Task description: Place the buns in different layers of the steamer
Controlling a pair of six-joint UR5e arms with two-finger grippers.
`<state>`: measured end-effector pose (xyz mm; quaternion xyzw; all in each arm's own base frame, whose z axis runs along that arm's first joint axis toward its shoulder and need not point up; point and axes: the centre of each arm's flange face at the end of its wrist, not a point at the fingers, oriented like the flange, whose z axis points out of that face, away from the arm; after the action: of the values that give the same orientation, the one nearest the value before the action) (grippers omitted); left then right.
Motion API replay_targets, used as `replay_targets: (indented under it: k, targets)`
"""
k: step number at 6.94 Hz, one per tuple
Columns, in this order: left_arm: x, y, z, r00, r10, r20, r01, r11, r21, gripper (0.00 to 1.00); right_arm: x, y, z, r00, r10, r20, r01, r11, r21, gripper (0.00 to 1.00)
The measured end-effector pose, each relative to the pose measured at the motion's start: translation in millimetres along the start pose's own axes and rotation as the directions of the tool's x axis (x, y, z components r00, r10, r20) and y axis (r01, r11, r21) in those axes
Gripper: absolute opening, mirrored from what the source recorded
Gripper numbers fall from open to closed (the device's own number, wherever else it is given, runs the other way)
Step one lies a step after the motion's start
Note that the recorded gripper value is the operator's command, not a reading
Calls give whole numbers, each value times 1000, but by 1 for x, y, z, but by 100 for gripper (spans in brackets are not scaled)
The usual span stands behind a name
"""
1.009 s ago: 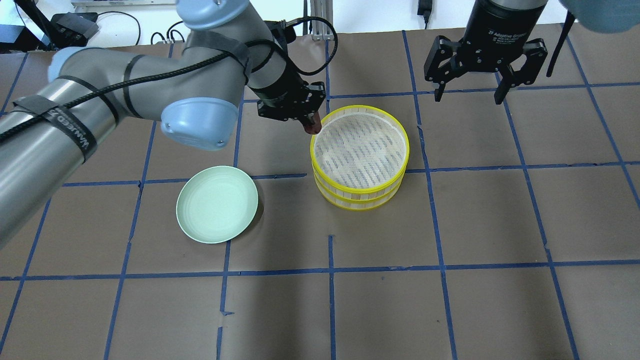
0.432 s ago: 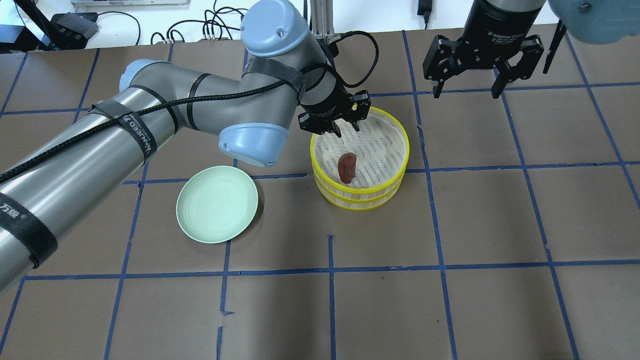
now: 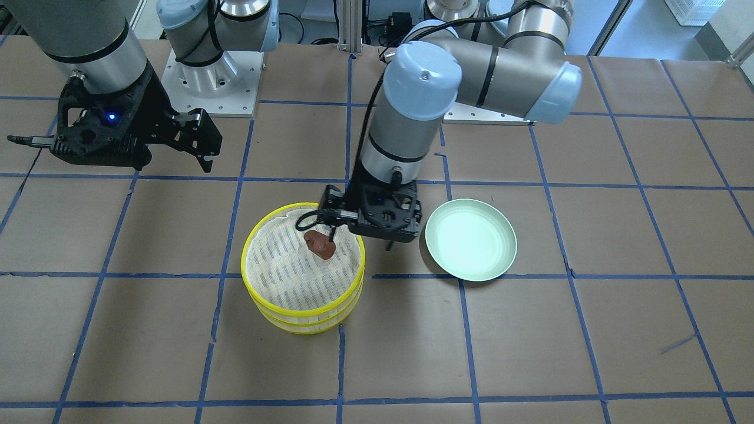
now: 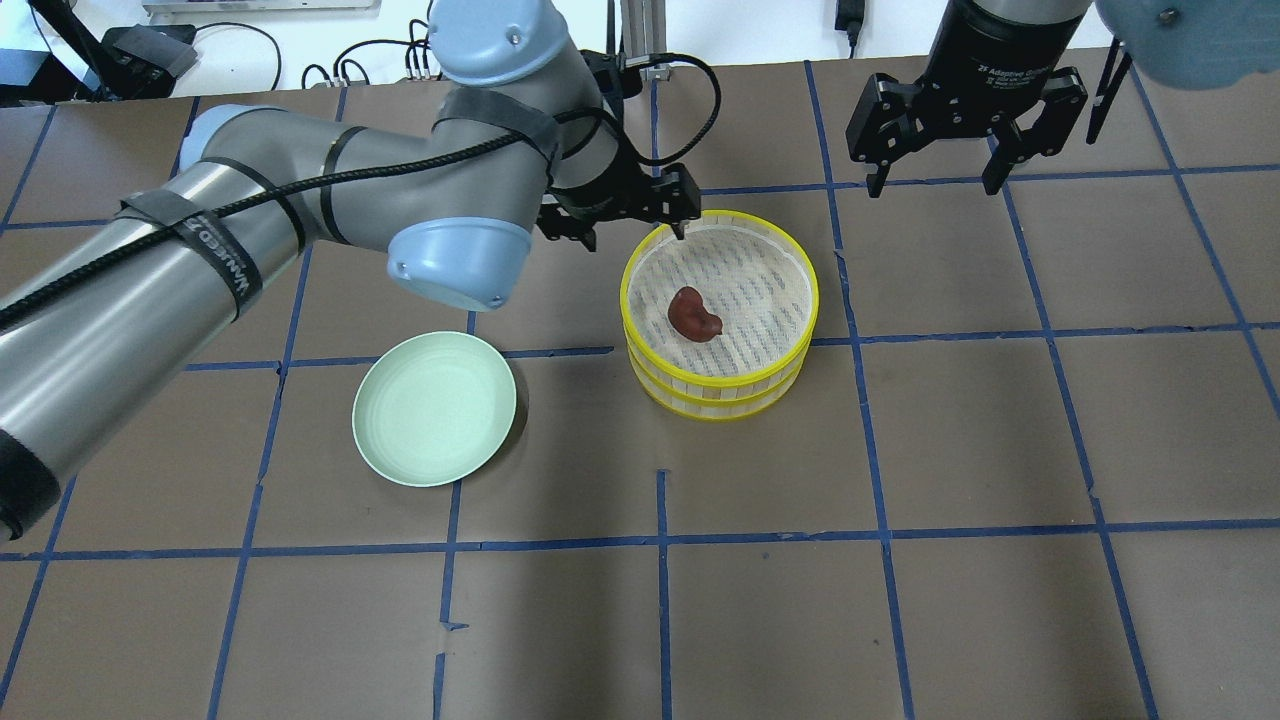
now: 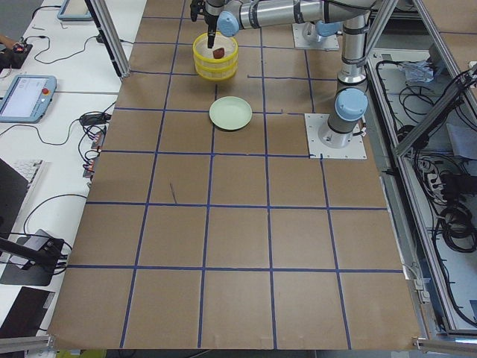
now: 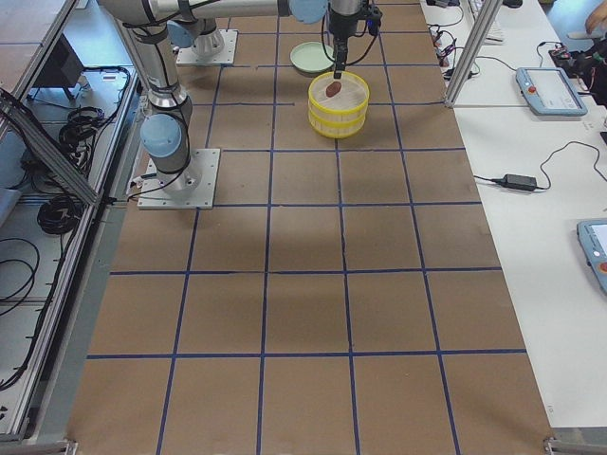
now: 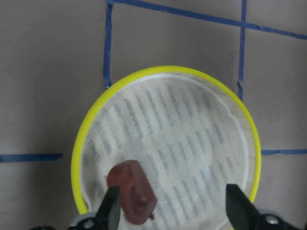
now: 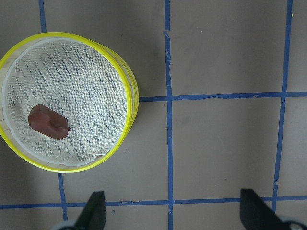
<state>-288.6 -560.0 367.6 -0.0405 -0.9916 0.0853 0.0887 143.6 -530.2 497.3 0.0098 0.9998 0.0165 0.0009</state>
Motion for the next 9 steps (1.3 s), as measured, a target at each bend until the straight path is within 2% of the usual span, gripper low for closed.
replay_targets:
  k: [1, 2, 4, 6, 9]
  targets:
    - [-56, -10, -18, 999, 36, 40, -35, 999, -37, 100, 0, 0, 0, 1000, -1, 0, 1, 1000, 0, 100]
    - [-105, -8, -45, 997, 17, 72, -10, 995, -94, 100, -1, 0, 0, 1000, -2, 0, 2, 1000, 0, 100]
    - [-154, 16, -100, 984, -2, 176, 36, 981, -192, 100, -1, 0, 0, 1000, -3, 0, 3, 1000, 0, 100]
    - [-158, 29, -118, 980, 12, 197, 32, 975, -222, 100, -3, 2, -2, 1000, 10, 2, -10, 1000, 3, 100]
    - [-152, 33, -119, 981, 25, 195, 21, 973, -230, 100, -5, 0, -7, 1000, 22, 6, -22, 999, 36, 100]
